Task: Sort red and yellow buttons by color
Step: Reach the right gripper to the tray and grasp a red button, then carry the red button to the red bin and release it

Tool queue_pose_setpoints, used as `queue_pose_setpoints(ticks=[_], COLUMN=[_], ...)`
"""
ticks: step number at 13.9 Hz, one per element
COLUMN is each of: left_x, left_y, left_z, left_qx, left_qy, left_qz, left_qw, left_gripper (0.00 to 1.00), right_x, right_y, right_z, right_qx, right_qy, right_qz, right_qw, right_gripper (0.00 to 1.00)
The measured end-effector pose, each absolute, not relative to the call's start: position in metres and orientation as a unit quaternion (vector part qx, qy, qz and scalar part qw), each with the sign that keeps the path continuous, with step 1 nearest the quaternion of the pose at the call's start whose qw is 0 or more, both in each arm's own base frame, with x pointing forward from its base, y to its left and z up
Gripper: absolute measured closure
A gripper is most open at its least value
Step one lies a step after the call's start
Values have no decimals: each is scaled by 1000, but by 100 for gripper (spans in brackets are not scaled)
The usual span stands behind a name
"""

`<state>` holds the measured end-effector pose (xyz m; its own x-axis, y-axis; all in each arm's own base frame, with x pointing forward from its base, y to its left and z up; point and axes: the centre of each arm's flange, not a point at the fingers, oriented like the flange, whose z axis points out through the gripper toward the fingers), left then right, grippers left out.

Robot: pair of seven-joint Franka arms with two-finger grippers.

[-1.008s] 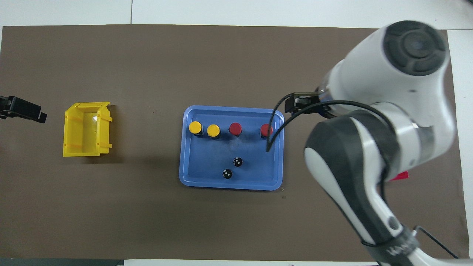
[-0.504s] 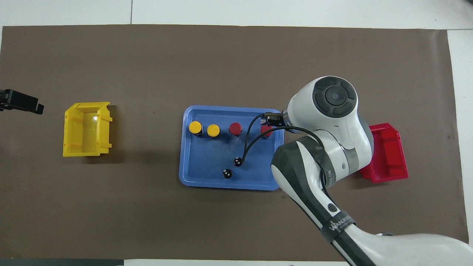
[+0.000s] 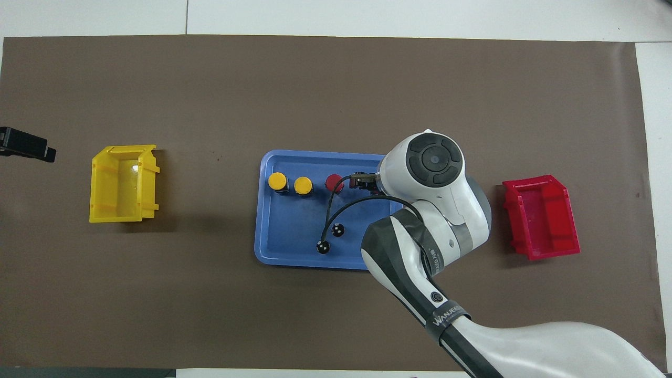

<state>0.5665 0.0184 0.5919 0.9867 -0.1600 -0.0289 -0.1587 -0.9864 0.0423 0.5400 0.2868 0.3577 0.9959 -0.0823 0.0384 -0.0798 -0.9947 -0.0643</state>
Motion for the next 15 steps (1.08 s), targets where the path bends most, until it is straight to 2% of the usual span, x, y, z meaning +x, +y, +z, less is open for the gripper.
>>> queue_pose_setpoints(ticks=[7,9,10,13,15], left_x=[566,566,566,566,566], left_y=[25,25,25,25,25], left_z=[592,592,592,592,592], left_qx=[997,997,997,997,997], left_qy=[-74,-74,-74,-74,-74], left_qz=[-15,-15,-15,-15,-15], left_qw=[20,20,20,20,20], left_gripper=[0,0,0,0,0], right_x=[539,538,538,541,552], right_y=[299,301,301,296,284], right_z=[334,331,331,332,347], right_qx=[-999,-999,-999,-999,-999], right_qy=[32,30,30,34,45], right_qz=[-22,-21,-21,-18,-10], right_qw=[35,34,34,32,26], right_gripper=[13,30,30,61,65])
